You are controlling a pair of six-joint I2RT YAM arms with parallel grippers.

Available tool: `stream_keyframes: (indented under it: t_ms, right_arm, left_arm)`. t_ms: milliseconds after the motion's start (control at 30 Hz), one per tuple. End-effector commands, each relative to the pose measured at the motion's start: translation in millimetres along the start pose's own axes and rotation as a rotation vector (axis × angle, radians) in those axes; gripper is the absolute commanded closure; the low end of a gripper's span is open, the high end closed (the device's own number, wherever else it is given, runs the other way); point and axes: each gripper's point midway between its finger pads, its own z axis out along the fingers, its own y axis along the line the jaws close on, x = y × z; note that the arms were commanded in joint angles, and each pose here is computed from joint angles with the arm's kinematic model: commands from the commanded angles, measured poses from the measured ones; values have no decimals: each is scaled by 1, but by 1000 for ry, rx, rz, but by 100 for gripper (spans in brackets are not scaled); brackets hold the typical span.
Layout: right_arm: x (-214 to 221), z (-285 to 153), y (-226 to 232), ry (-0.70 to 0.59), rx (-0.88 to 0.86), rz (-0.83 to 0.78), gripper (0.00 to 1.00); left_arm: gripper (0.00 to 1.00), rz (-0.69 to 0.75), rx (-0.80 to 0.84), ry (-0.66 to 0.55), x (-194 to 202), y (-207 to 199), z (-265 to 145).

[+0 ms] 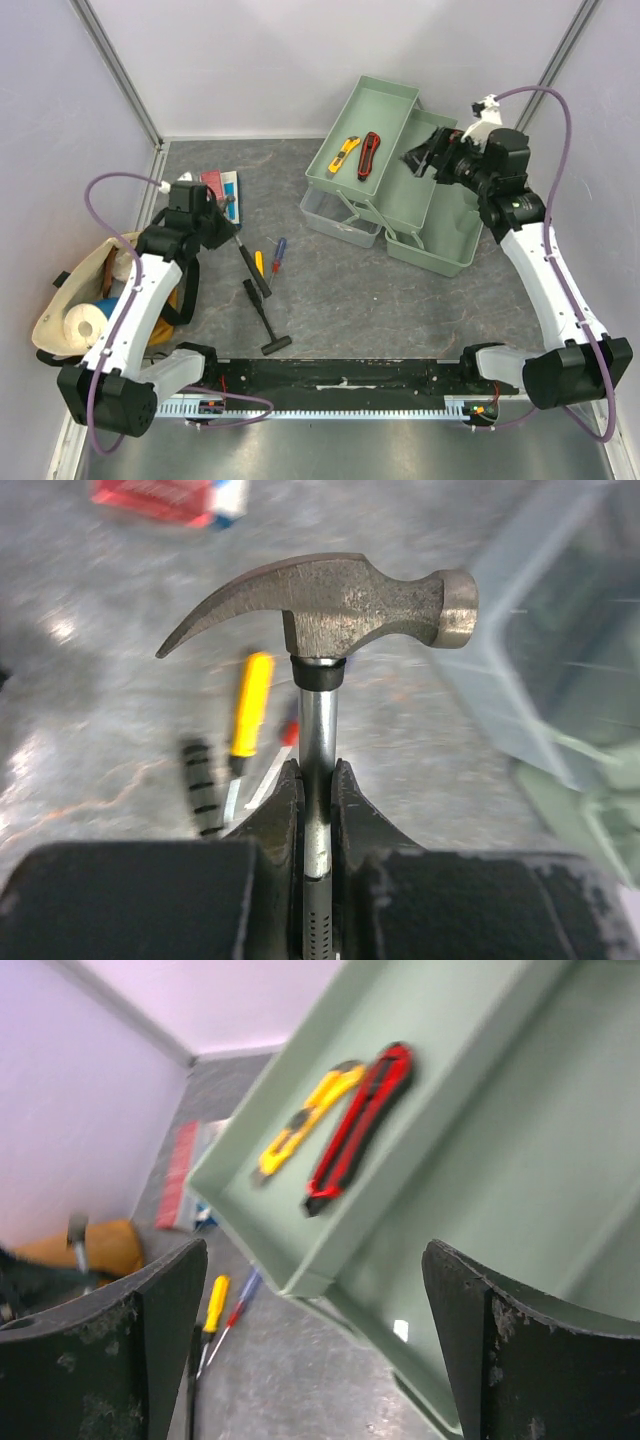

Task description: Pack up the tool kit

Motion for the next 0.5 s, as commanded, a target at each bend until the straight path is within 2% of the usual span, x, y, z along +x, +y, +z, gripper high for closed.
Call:
stream_keyframes:
  t_ms: [0, 100, 233, 367, 467]
  right_arm:
    - [-1, -6, 84, 4, -340, -122, 4]
    - [17, -12, 134, 47, -529, -151, 5]
    - [38, -21, 189, 77, -726, -181, 4]
    - [54, -23, 232, 95, -844, -182, 3]
    - [56, -20, 249, 86, -891, -157, 3]
  left_arm:
    - [98, 97, 370, -105, -43, -87, -62]
    - [98, 179, 675, -177, -63, -149, -107]
    - [98, 324, 941, -244, -78, -213, -158]
    - [98, 385, 1217, -257, -78, -262, -213]
    - [98, 380, 1359, -236, -76, -279, -239]
